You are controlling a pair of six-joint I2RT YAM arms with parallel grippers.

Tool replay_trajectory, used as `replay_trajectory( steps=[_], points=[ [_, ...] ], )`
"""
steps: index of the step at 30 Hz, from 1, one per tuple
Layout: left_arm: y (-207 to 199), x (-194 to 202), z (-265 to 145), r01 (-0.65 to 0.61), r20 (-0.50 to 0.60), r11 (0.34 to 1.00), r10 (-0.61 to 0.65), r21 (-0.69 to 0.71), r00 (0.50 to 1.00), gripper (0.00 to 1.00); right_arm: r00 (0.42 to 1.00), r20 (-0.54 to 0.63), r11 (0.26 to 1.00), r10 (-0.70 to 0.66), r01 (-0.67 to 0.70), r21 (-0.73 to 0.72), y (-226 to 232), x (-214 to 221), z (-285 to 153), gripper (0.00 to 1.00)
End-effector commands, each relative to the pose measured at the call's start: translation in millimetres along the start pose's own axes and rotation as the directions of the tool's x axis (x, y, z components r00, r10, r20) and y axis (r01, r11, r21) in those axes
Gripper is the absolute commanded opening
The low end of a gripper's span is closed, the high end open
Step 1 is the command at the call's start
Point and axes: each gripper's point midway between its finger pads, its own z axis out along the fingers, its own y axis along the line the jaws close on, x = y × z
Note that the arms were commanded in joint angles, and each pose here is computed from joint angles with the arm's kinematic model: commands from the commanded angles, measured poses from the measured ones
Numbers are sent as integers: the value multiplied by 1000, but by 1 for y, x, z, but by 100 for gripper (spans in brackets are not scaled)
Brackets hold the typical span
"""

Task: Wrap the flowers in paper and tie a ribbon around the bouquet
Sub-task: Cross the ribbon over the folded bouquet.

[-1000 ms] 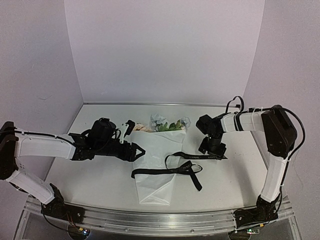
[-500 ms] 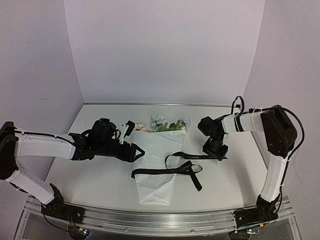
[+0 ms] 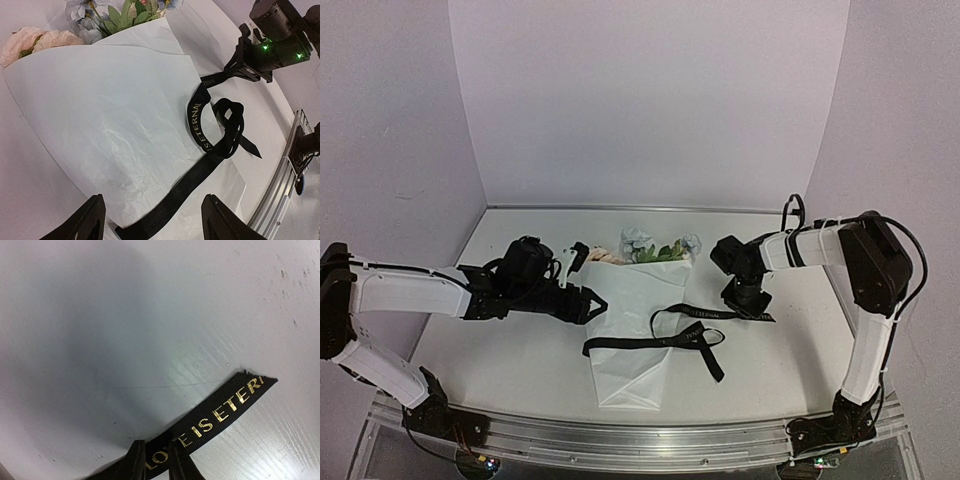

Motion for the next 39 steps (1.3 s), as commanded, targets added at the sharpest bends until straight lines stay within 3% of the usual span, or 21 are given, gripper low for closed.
replay_trajectory(
  steps=[1,7,17,27,34,39],
  points=[
    [8,-15,0,-16,9,997,17,-70,1000,67,998,-29,998,-54,55,24,-5,6,13,2],
    [22,-7,5,-29,-33,989,25,-142,999,67,995,-16,994,-100,99,-52,4,-12,-10,0],
    [15,12,17,-121,-158,990,108,-76,981,68,968,10,910,-251,240,-338,65,-40,-97,0],
    [11,27,24,-157,-240,987,144,-33,960,71,940,24,648,-340,252,-719,155,-51,-223,0],
    [5,41,30,-185,-290,982,169,-28,942,73,931,112,442,-347,267,-856,183,-65,-317,0],
    [3,44,38,-207,-302,977,185,-43,935,71,919,147,346,-367,281,-895,191,-68,-354,0]
  ],
)
